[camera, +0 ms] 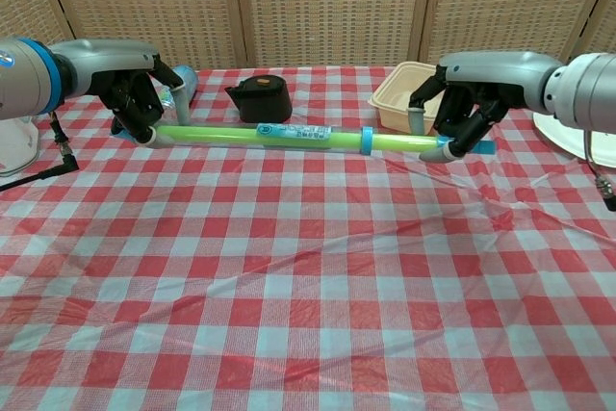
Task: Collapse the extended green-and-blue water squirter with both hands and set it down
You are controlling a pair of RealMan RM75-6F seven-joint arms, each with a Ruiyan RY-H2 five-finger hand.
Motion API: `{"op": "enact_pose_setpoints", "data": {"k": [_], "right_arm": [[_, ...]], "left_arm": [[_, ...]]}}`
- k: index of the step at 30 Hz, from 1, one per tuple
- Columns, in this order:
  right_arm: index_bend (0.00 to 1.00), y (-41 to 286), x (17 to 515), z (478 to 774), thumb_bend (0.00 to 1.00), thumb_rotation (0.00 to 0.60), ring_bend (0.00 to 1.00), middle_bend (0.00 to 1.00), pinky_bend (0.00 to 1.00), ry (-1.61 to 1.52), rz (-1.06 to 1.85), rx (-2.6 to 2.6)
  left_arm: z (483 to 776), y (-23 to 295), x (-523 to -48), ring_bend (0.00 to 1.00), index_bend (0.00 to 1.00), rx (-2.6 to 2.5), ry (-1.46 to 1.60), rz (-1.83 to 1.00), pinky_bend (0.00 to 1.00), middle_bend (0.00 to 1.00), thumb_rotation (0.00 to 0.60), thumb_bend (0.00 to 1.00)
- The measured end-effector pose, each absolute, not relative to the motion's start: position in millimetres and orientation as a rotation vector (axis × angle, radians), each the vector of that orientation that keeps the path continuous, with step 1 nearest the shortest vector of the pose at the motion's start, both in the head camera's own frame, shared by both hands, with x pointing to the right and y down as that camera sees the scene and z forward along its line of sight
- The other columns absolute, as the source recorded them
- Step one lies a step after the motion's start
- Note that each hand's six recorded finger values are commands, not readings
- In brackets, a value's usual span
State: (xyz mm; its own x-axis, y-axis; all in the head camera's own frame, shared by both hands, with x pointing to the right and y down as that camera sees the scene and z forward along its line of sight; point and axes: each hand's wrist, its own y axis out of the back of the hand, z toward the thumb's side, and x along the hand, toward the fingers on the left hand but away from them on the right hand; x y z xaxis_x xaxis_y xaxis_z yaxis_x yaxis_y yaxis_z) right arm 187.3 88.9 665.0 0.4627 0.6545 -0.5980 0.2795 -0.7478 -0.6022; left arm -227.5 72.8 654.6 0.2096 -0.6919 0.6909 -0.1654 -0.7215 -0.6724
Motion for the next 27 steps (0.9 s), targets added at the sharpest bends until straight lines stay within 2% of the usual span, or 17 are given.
{"op": "enact_pose_setpoints", "data": {"k": [10, 12, 13, 16, 18, 20, 23, 27], "right_arm": [[0.81, 91.5, 185.6, 666.8, 0.47, 0.600, 0.96, 1.00, 0.41, -0.772, 1.204, -2.302], [0.79, 91.1, 186.7, 667.8, 0.43, 0.600, 0.93, 0.97, 0.40, -0.770, 1.208, -2.299], [0.74, 90.9, 187.5, 668.4, 0.41, 0.600, 0.89, 0.93, 0.37, -0.770, 1.211, -2.297], [0.56, 90.5, 191.6, 670.9, 0.36, 0.600, 0.72, 0.70, 0.20, -0.762, 1.230, -2.282], [0.46, 91.3, 195.4, 673.2, 0.33, 0.600, 0.62, 0.56, 0.14, -0.745, 1.252, -2.274], [0.37, 91.7, 199.2, 675.4, 0.30, 0.600, 0.49, 0.42, 0.08, -0.718, 1.274, -2.259], [0.30, 92.1, 204.7, 678.3, 0.27, 0.600, 0.35, 0.29, 0.02, -0.683, 1.305, -2.227], [0.25, 93.9, 209.8, 681.8, 0.25, 0.600, 0.26, 0.21, 0.00, -0.679, 1.339, -2.213]], "left_arm": [[655.3, 74.2, -224.2, 0.72, 0.53, -2.040, 0.791, -1.529, 0.59, 0.76, 0.600, 0.37], [655.6, 74.4, -224.4, 0.66, 0.49, -2.040, 0.789, -1.531, 0.56, 0.68, 0.600, 0.37], [656.0, 74.9, -224.8, 0.62, 0.47, -2.040, 0.787, -1.533, 0.54, 0.63, 0.600, 0.37], [657.7, 77.1, -227.6, 0.42, 0.32, -2.036, 0.767, -1.548, 0.41, 0.37, 0.600, 0.34], [659.3, 79.7, -231.1, 0.27, 0.21, -2.029, 0.735, -1.567, 0.31, 0.19, 0.600, 0.31], [660.4, 82.2, -234.1, 0.18, 0.17, -2.031, 0.703, -1.584, 0.23, 0.10, 0.600, 0.28], [661.4, 85.2, -238.7, 0.13, 0.15, -2.038, 0.662, -1.609, 0.18, 0.04, 0.600, 0.28], [663.6, 89.8, -242.7, 0.07, 0.13, -2.050, 0.642, -1.630, 0.13, 0.00, 0.600, 0.27]]}}
